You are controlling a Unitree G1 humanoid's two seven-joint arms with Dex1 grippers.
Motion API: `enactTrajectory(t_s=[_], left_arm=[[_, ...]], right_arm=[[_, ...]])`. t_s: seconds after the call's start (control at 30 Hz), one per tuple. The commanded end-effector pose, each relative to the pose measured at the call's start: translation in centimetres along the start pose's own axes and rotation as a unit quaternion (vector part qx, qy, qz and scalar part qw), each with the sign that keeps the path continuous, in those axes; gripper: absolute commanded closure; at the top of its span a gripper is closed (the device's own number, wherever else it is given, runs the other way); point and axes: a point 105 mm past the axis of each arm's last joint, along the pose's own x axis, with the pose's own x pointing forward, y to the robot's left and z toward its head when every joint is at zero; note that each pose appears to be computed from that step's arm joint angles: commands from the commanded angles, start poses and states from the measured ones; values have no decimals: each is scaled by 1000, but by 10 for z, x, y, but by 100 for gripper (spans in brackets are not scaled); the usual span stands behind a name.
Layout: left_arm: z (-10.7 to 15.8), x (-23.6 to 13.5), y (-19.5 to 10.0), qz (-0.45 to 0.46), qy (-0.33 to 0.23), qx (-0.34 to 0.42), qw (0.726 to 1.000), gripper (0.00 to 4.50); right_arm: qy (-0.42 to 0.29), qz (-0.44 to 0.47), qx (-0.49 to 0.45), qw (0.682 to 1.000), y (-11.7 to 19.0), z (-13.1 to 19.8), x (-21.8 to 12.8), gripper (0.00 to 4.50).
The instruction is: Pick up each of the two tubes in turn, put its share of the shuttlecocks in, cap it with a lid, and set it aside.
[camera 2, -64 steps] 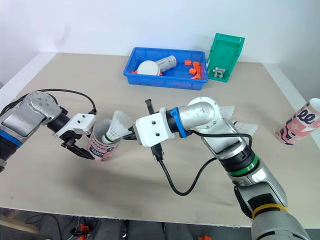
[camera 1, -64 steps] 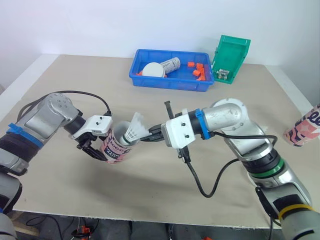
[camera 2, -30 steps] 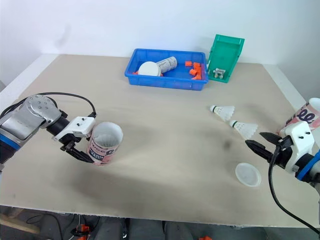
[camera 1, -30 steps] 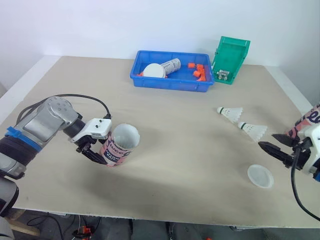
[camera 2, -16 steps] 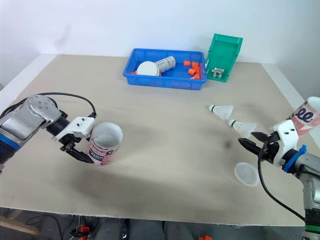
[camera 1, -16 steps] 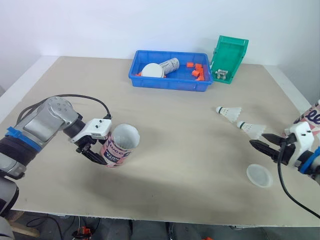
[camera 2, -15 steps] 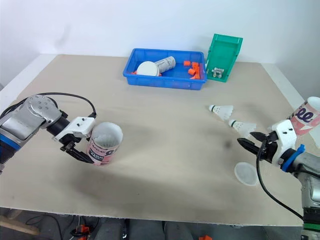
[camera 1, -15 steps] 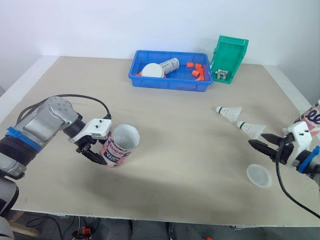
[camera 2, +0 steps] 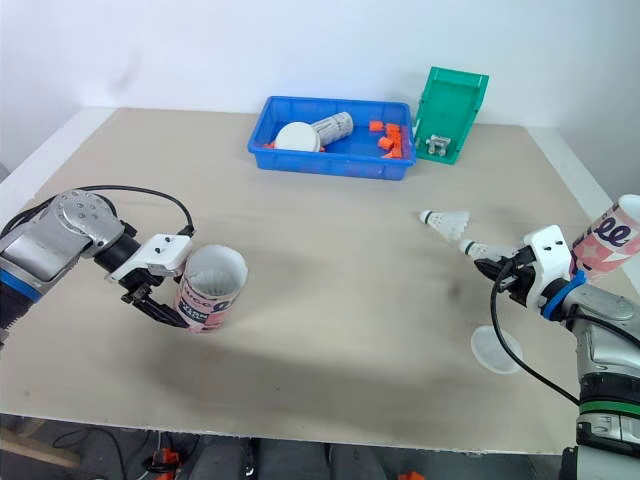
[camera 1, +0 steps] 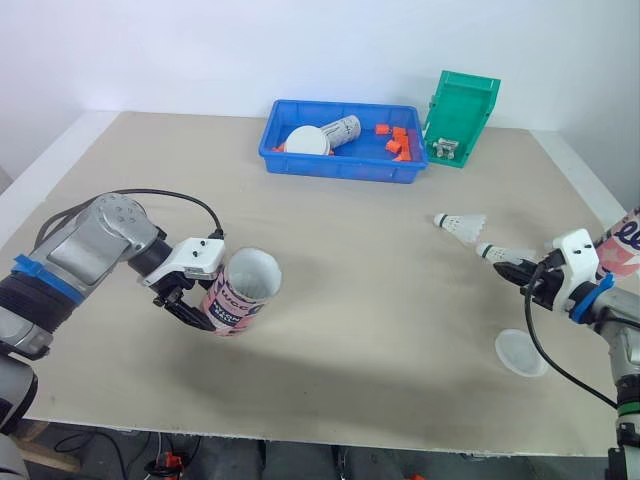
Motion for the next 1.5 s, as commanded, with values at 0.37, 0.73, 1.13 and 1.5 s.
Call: enactTrajectory(t_s=[0.37, 0.73, 1.13, 1.5], left_arm=[[2, -6, 2, 13, 3, 9, 1000, 162], [2, -7, 5, 16, 4, 11, 1000, 162], [5, -5, 6, 14, -2, 12, 1000, 162], [6, -4, 4, 13, -4, 11, 1000, 162]], right_arm=[[-102, 70, -202, 972, 53, 105, -29, 447], [-255, 398, -412, 779, 243, 184, -24, 447], [-242, 473, -475, 702, 290, 177, 12, 447], [-286, 518, -392, 704, 293, 210, -11, 138]])
